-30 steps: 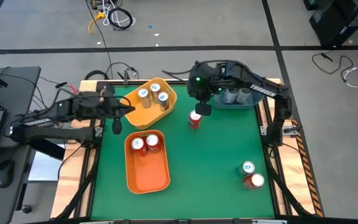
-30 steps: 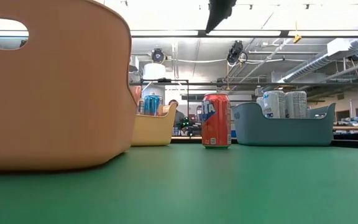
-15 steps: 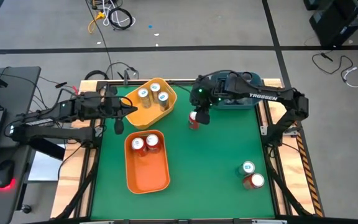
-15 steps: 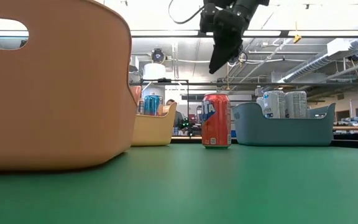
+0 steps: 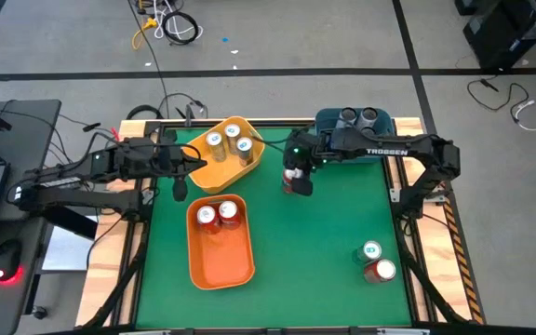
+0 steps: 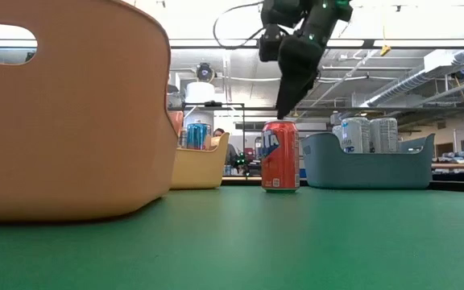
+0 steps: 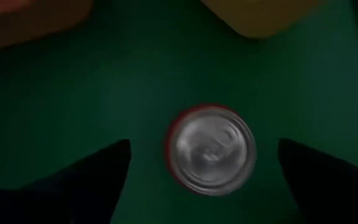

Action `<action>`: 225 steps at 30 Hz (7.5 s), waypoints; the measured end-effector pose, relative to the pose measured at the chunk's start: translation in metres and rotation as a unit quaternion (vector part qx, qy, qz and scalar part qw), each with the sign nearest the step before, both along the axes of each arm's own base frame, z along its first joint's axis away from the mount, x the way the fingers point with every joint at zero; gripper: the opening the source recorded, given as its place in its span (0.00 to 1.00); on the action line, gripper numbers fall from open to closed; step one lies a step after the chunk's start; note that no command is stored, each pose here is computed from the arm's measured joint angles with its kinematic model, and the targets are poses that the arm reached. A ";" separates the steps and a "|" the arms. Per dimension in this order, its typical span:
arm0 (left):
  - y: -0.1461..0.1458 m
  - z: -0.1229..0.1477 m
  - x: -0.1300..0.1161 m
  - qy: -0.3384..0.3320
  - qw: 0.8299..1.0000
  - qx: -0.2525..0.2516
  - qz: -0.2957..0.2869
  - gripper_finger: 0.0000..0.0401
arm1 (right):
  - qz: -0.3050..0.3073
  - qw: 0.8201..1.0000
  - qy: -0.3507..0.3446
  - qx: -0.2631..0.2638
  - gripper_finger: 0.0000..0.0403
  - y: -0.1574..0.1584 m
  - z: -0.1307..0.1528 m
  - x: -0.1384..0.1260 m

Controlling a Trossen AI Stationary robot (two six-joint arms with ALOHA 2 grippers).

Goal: Sort soda cans
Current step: Put the orange soda can into the orange bin, then put the blue soda can into the yellow bin

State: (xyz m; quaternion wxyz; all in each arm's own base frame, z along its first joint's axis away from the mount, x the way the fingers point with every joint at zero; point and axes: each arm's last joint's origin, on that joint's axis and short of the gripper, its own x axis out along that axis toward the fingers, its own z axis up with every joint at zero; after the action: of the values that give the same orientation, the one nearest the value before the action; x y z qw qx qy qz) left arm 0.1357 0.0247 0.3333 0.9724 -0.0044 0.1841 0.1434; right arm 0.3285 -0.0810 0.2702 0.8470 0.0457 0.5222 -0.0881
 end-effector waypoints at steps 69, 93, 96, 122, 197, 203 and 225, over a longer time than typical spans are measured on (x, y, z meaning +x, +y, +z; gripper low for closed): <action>-0.119 -0.140 0.006 0.239 0.877 -0.352 -0.225 0.00 | 0.129 0.987 -0.098 0.010 0.70 0.086 0.059 0.037; -0.095 -0.165 0.068 0.150 0.942 -0.212 -0.215 0.00 | 0.123 0.983 -0.129 0.045 0.70 0.113 0.063 0.040; -0.085 -0.166 0.073 0.145 0.944 -0.191 -0.225 0.00 | 0.124 0.983 -0.125 0.045 0.70 0.114 0.060 0.042; -0.051 -0.182 0.106 0.086 0.950 -0.137 -0.267 0.00 | 0.147 0.989 -0.023 0.024 0.70 0.119 -0.018 0.118; -0.046 -0.107 0.059 0.033 0.948 -0.160 -0.274 0.00 | -0.164 0.931 0.301 0.125 0.85 0.209 0.037 -0.160; -0.044 -0.092 0.043 -0.003 0.952 -0.151 -0.265 0.00 | -0.156 0.936 0.283 0.143 0.87 0.214 0.036 -0.157; -0.043 -0.091 0.035 0.005 0.958 -0.145 -0.248 0.00 | -0.109 0.951 0.262 0.122 0.87 0.215 -0.016 -0.152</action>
State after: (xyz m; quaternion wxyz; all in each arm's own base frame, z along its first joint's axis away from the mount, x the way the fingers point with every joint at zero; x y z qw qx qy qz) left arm 0.1708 -0.0180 0.2421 0.9655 -0.0987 0.2026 -0.1306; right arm 0.1761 0.1343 0.2543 0.6533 0.1809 0.7246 -0.1247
